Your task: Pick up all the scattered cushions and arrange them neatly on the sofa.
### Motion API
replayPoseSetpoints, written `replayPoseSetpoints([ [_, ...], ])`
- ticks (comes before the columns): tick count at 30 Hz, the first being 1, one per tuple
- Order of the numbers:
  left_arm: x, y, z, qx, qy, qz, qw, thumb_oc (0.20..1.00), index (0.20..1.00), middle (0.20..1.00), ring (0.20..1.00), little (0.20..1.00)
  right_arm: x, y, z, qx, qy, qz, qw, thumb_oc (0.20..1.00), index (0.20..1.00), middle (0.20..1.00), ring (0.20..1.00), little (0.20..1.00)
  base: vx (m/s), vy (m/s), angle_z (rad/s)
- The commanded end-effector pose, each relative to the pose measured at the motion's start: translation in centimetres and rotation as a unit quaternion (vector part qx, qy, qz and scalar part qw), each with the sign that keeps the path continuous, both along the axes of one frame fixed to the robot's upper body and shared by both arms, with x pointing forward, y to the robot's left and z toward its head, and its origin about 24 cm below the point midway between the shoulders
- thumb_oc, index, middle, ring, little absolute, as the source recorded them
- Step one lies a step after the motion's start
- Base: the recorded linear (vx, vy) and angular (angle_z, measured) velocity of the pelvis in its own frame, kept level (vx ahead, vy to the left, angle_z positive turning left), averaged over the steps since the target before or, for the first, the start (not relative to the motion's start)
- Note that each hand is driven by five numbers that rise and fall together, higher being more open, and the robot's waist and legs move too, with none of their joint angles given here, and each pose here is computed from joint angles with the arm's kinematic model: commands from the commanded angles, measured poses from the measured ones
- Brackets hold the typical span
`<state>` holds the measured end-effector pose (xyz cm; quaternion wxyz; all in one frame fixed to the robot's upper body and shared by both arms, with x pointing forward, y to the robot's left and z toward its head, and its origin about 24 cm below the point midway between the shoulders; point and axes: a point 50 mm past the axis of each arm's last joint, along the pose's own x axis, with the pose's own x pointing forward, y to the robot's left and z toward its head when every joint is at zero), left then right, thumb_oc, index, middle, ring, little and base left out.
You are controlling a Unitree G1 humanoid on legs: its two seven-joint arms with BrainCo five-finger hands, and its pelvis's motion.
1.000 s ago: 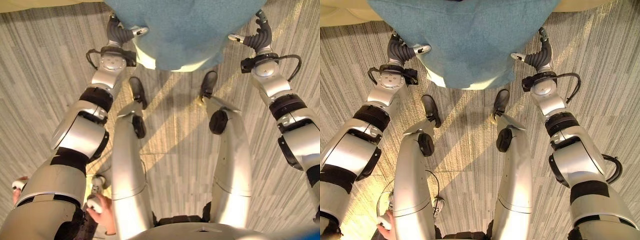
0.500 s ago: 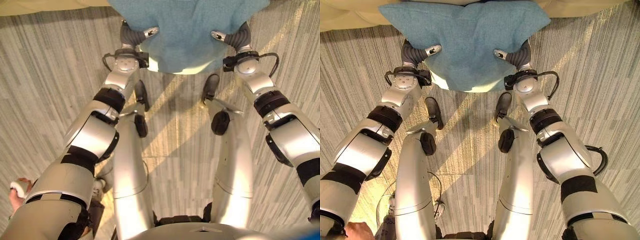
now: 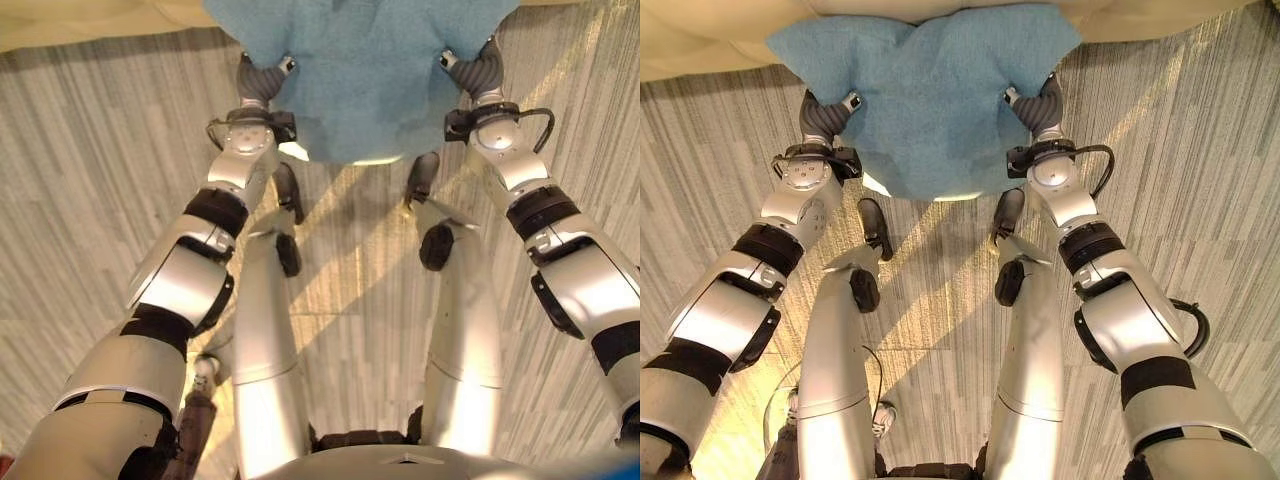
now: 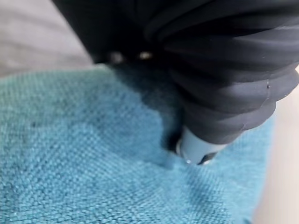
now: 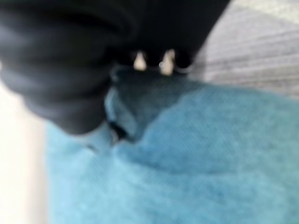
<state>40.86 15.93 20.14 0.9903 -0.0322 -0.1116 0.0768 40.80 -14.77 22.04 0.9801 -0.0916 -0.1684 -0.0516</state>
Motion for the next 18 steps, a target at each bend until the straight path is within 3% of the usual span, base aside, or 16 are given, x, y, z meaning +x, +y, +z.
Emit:
replayPoseSetpoints([
  [1,-1.4,-3.0,1.4,-0.016,-0.097,-0.067,0.993,0.200,0.200,0.200,0.200,0.200,-2.0,5.1,1.3,0.006,-0.093,0.116,0.989,0.200,0.200,0.200,0.200,0.200,-0.10,-0.023,0.04],
  [8,-3.7,-3.3,-2.9,-0.002,-0.087,-0.107,0.990,0.200,0.200,0.200,0.200,0.200,-3.5,2.8,-2.6,0.002,-0.067,0.115,0.991,0.200,0.200,0.200,0.200,0.200,-0.04,-0.011,0.03],
  [18,-8.6,-2.9,-12.9,-0.032,0.033,-0.118,0.992,0.200,0.200,0.200,0.200,0.200,-7.8,-0.2,-11.9,-0.013,0.047,0.094,0.994,0.200,0.200,0.200,0.200,0.200,0.07,-0.019,0.08],
])
